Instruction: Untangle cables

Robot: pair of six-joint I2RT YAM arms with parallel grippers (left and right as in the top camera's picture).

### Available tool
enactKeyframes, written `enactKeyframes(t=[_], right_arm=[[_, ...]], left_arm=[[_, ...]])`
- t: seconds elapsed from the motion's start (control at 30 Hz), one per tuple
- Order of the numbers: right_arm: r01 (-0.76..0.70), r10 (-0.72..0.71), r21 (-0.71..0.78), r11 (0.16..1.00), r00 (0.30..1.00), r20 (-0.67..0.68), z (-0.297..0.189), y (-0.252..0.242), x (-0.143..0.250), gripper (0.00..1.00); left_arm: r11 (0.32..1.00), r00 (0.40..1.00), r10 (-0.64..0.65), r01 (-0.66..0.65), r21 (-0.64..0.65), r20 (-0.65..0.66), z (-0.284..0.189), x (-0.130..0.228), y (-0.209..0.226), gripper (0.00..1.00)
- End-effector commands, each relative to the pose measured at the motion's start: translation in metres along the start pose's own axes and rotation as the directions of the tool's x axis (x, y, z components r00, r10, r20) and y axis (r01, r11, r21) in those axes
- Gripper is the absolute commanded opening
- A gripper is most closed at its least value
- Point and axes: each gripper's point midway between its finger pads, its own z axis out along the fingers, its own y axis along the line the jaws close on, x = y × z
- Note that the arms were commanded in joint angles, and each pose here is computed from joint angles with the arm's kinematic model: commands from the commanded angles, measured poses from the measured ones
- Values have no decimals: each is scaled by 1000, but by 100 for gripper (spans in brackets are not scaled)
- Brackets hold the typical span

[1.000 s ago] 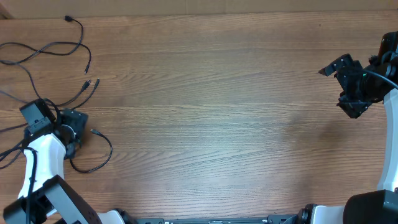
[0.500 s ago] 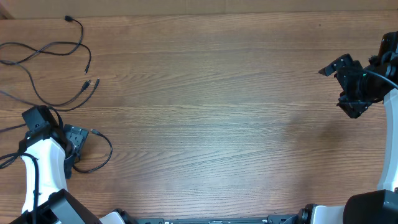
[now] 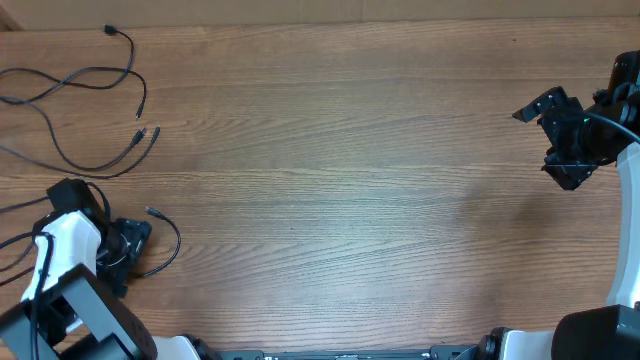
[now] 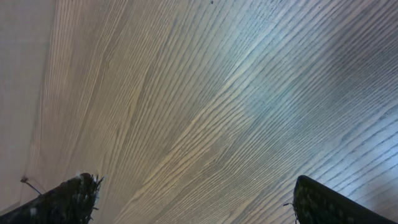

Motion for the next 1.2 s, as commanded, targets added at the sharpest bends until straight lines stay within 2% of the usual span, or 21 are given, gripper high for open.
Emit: enactKeyframes(t=[0.0, 0.3, 0.43, 0.5, 0.67, 0.87, 1.17], right_arm=[[7, -7, -9, 1000, 1000, 27, -7, 3, -4, 100], [7, -7, -8, 1000, 1000, 28, -7, 3, -4, 100], [7, -7, -9, 1000, 1000, 27, -7, 3, -4, 100], [7, -7, -9, 1000, 1000, 27, -7, 3, -4, 100], [7, -7, -9, 1000, 1000, 27, -7, 3, -4, 100], [7, -7, -9, 1000, 1000, 27, -7, 3, -4, 100], [7, -7, -9, 1000, 1000, 27, -7, 3, -4, 100]], left_arm=[[1000, 1000, -15, 15, 9, -18, 7, -3, -7, 86], [999, 993, -40, 37, -34, -109, 34, 9, -7, 71], [999, 991, -41, 42, 2, -125, 34, 11, -14, 59], [998, 988, -40, 46, 40, -150, 34, 15, -22, 57], [990, 980, -34, 60, 130, -195, 31, 20, -39, 56], [985, 984, -32, 61, 160, -176, 31, 14, -46, 56], [942, 975, 11, 64, 329, -222, 22, 17, -79, 57]])
